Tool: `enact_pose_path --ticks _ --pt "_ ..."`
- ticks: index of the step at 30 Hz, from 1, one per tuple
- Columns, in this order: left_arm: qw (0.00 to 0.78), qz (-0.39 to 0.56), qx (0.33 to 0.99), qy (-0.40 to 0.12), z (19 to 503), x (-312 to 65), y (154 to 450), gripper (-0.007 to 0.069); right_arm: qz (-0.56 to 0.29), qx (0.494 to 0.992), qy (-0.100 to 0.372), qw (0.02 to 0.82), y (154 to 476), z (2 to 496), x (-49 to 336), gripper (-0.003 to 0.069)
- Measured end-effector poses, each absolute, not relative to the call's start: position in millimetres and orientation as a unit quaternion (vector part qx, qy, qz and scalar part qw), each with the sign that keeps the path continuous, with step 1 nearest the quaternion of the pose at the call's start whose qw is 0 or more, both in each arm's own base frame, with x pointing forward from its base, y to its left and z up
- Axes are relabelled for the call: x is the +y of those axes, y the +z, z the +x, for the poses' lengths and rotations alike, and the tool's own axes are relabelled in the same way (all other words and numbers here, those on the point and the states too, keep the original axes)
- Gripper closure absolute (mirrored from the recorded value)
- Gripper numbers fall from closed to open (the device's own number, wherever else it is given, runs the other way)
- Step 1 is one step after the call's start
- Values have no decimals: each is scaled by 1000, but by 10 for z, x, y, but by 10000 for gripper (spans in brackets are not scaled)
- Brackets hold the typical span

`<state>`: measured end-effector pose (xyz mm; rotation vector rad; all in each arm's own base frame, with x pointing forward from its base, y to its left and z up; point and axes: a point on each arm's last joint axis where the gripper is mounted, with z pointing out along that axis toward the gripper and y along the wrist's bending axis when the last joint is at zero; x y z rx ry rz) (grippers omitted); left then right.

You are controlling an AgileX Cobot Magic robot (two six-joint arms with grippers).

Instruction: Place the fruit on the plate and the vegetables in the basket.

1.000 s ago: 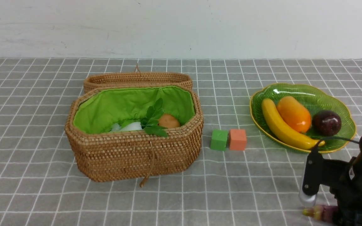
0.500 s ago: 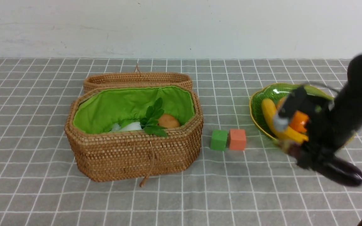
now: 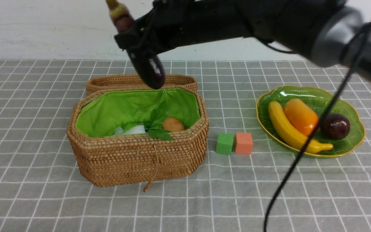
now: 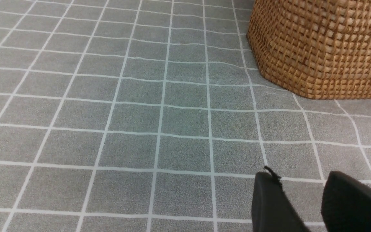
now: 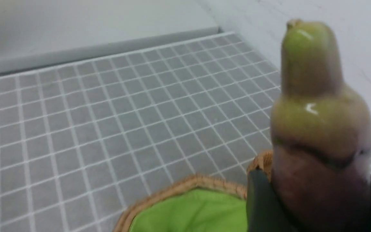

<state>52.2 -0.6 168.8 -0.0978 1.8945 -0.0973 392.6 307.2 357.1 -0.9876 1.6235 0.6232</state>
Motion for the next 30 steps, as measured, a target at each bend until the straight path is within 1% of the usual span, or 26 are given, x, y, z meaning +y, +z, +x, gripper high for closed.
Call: enact_pose_path --ticks 2,3,4,5,6,8,10,12,14,16,17,19,20,21,22,23,24,25,26,27,28,29,30 --pt "582 -42 811 -42 522 -6 1688 387 -410 693 258 534 3309 4003 3237 330" --pt "582 -42 811 -42 522 -6 1688 387 -409 693 258 536 3311 4005 3236 323" --pt "582 -42 811 -42 522 -6 1688 387 -410 699 257 527 3172 4028 3304 279" --pt "582 -42 811 -42 522 -6 1688 387 -412 702 257 521 3096 4035 3340 219" --pt "582 -42 811 -42 522 -6 1688 387 -412 702 257 521 3096 4035 3340 197" --pt "582 -42 811 -42 522 -6 1688 387 -414 703 258 518 3066 4035 3355 58" --pt "582 -42 811 -42 522 -6 1688 387 -415 701 259 519 3085 4030 3355 6" --pt "582 -42 811 -42 522 -6 1688 387 -427 698 260 513 3120 4001 3343 -10" --pt "582 -42 811 -42 522 -6 1688 387 -455 693 259 495 3170 3942 3307 1" --pt "582 -42 811 -42 522 -6 1688 387 -509 687 256 450 3256 3807 3225 68" --pt "582 -42 811 -42 522 -6 1688 387 -523 688 250 437 3305 3762 3177 95" --pt "582 -42 811 -42 522 -6 1688 387 -558 701 235 377 3429 3609 3009 211" --pt "582 -42 811 -42 522 -6 1688 387 -564 720 221 338 3510 3521 2878 283" --pt "582 -42 811 -42 522 -6 1688 387 -567 721 222 331 3505 3515 2866 314" --pt "582 -42 811 -42 522 -6 1688 387 -530 779 190 276 3663 3417 2585 473" --pt "582 -42 811 -42 522 -6 1688 387 -494 809 174 267 3739 3395 2464 567" --pt "582 -42 811 -42 522 -6 1688 387 -457 833 164 264 3796 3381 2370 613" --pt "582 -42 811 -42 522 -6 1688 387 -419 855 155 263 3849 3363 2279 638" --pt "582 -42 811 -42 522 -6 1688 387 -410 860 153 263 3860 3356 2257 650" --pt "582 -42 811 -42 522 -6 1688 387 -360 884 139 263 3923 3316 2134 668" --pt "582 -42 811 -42 522 -6 1688 387 -333 895 129 267 3977 3279 2059 674" --pt "582 -42 811 -42 522 -6 1688 387 -299 910 107 266 4013 3213 1939 677" --pt "582 -42 811 -42 522 -6 1688 387 -291 913 98 269 4043 3168 1890 677"
